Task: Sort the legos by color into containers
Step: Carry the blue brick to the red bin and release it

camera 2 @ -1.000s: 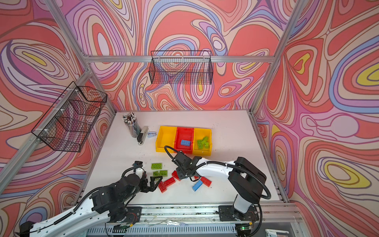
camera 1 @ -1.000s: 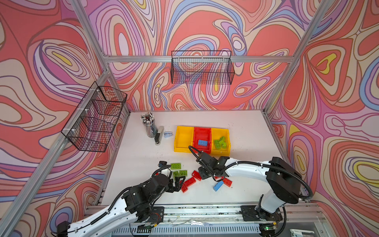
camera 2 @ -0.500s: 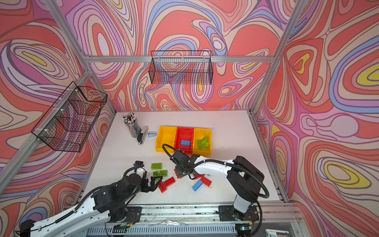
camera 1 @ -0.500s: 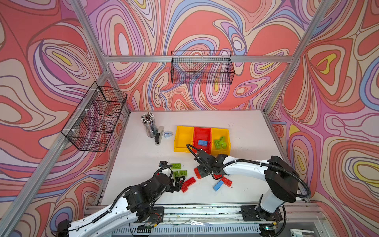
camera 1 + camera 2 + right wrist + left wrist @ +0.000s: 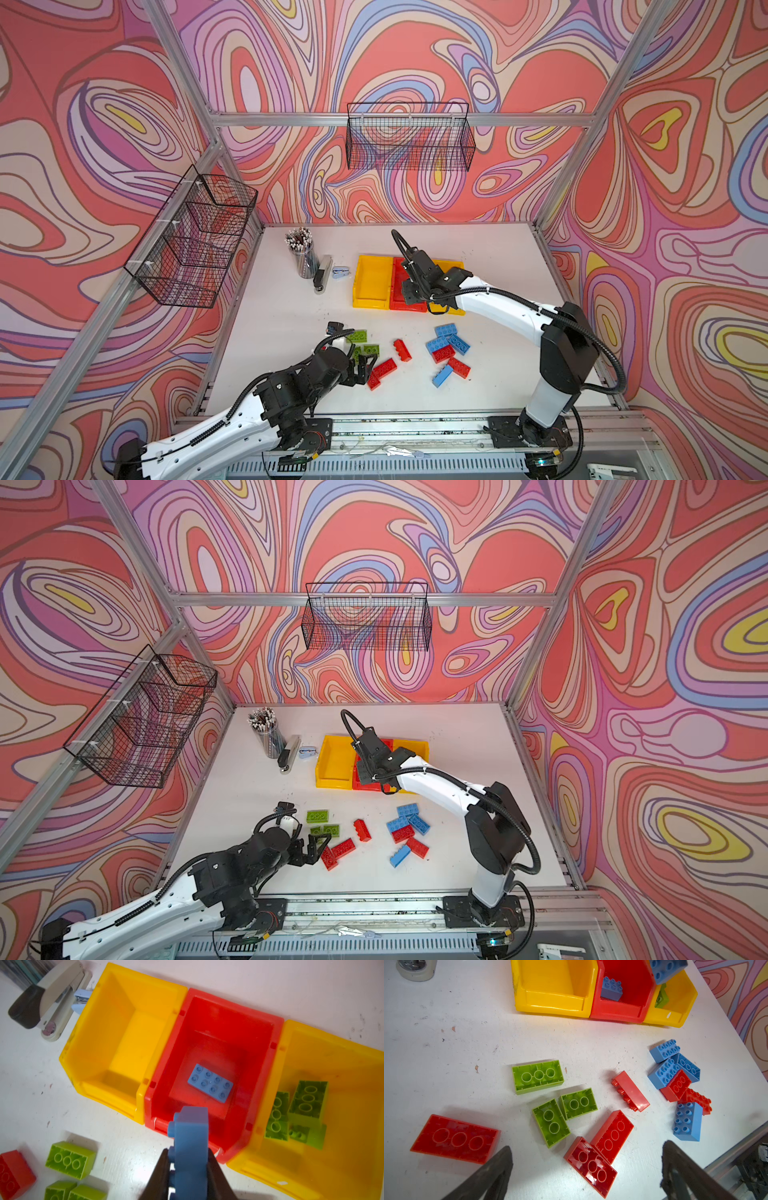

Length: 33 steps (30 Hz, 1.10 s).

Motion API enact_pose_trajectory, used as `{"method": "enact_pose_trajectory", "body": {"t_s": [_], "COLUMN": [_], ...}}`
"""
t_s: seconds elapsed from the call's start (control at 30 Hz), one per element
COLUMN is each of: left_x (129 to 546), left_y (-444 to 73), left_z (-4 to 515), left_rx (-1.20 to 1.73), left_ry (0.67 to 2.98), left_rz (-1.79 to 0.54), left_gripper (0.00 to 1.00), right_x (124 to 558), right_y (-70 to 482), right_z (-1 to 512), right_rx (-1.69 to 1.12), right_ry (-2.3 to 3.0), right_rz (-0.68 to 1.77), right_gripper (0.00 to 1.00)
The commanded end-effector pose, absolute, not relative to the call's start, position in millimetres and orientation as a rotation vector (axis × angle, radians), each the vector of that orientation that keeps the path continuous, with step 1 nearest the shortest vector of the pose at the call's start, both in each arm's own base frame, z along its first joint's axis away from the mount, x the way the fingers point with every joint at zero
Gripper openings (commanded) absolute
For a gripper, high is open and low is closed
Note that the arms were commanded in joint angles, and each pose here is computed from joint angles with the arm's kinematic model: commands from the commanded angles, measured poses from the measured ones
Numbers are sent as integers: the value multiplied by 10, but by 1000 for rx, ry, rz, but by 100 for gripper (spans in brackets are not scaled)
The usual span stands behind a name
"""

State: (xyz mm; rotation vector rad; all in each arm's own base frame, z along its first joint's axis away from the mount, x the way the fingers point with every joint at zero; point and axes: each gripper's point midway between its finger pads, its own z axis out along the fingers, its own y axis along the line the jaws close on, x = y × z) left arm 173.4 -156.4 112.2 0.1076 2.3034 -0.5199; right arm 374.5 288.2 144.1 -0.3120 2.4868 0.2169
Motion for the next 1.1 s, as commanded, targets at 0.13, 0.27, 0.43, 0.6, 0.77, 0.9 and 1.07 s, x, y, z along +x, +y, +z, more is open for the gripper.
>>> {"method": "enact_pose_trajectory", "body": {"t_s": [0.13,0.27,0.43,0.6,0.77,0.9,1.07], "left_x": [1888,1930,1972,1997,1999,2029,2003], "left_y": [-1658,-1694,-1727,-1754,-1839,-1993,-2323], "left_z": [1394,1400,1413,1438,1464,1619,1669], "left_rx": [130,149,157,157,202,247,344], "left_ry": [2225,2220,2224,2223,2217,2198,2196], "left_rz": [-494,-472,-446,-443,-466,-511,-639], "left_gripper": [100,100,100,100,100,100,100], "right_x": [4157,4328,4473,4512,4324,3977,3423], "right_y": [2878,2873,2891,2924,2712,2440,2015], "right_z": [1136,1008,910,1174,1609,1728,1626], "right_rx": [-334,-320,-321,-318,-271,-250,-188], "right_ry": [2546,2566,2577,2521,2442,2446,2466], "right_rz": [205,216,233,274,272,255,236], "right_gripper": [21,22,31,55,65,78,92]}}
